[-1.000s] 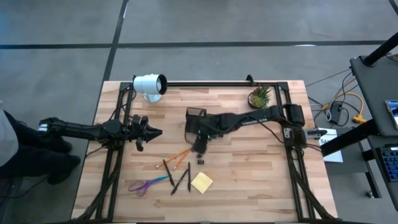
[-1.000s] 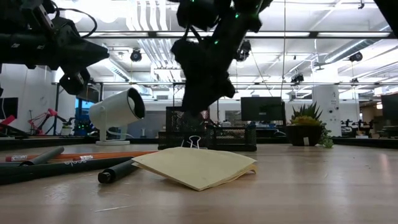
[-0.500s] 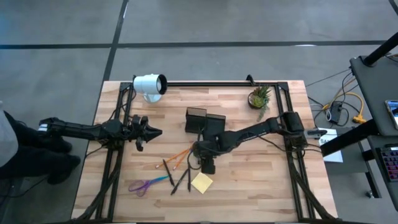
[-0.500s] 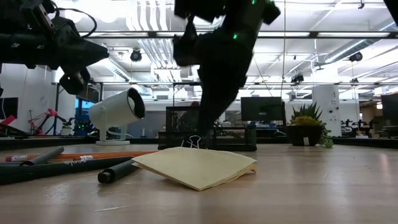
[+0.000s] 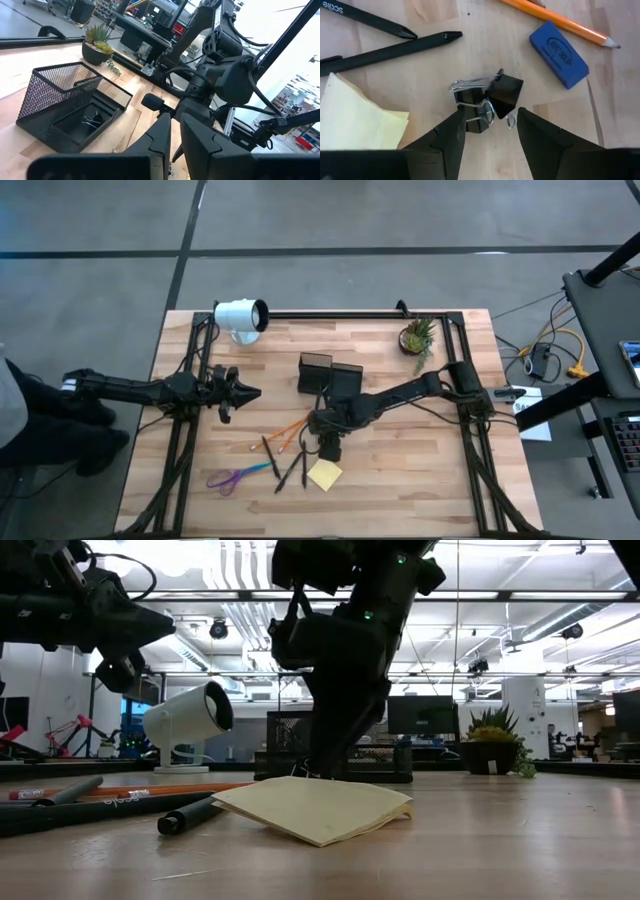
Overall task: Pick and place office supplies into organizer
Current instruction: Put the right black binder clip into the black desk organizer
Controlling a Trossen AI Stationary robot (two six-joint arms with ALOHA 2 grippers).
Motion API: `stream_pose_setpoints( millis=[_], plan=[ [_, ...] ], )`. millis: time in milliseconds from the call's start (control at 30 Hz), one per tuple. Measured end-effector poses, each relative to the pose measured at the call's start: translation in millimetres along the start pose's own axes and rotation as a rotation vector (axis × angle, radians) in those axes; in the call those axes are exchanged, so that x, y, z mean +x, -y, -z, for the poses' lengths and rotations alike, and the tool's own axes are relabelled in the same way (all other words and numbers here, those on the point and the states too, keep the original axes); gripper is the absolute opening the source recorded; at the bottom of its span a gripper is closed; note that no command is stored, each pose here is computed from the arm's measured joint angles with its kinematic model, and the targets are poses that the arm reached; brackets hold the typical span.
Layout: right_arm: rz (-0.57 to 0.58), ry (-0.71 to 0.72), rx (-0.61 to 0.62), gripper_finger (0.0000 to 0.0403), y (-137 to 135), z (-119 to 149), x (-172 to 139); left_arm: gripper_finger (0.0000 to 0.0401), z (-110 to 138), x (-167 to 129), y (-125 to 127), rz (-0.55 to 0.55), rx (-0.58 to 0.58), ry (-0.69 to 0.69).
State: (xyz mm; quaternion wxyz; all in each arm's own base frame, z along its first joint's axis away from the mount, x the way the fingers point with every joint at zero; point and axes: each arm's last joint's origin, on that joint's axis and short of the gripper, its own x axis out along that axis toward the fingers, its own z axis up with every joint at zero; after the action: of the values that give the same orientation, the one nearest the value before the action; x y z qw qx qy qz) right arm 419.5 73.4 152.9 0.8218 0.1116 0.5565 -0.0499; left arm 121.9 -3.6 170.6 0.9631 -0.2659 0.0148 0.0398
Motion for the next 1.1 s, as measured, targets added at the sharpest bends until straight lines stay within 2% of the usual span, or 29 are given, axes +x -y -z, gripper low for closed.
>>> stream_pose_setpoints(
  millis=[300, 500, 700, 900, 1100],
  plan=[
    [-0.071, 0.051, 0.021, 0.0164, 2, -6, 6, 0.0027, 0, 0, 0, 0.0, 0.0, -0.001],
    [-0.072, 0.033, 0.023, 0.0145, 4, -4, 9, 0.0027, 0, 0, 0, 0.0, 0.001, -0.001],
    [-0.087, 0.075, 0.019, 0.0135, 3, -8, 9, 0.0027, 0, 0, 0, -0.001, 0.001, -0.003],
    [-0.09, 0.099, 0.0, 0.0142, 4, -11, 9, 0.0027, 0, 0, 0, 0.0, 0.0, -0.002],
    [-0.08, 0.203, -0.078, 0.0157, 4, -26, 2, 0.0027, 0, 0, 0, 0.0, 0.0, -0.001]
  ],
)
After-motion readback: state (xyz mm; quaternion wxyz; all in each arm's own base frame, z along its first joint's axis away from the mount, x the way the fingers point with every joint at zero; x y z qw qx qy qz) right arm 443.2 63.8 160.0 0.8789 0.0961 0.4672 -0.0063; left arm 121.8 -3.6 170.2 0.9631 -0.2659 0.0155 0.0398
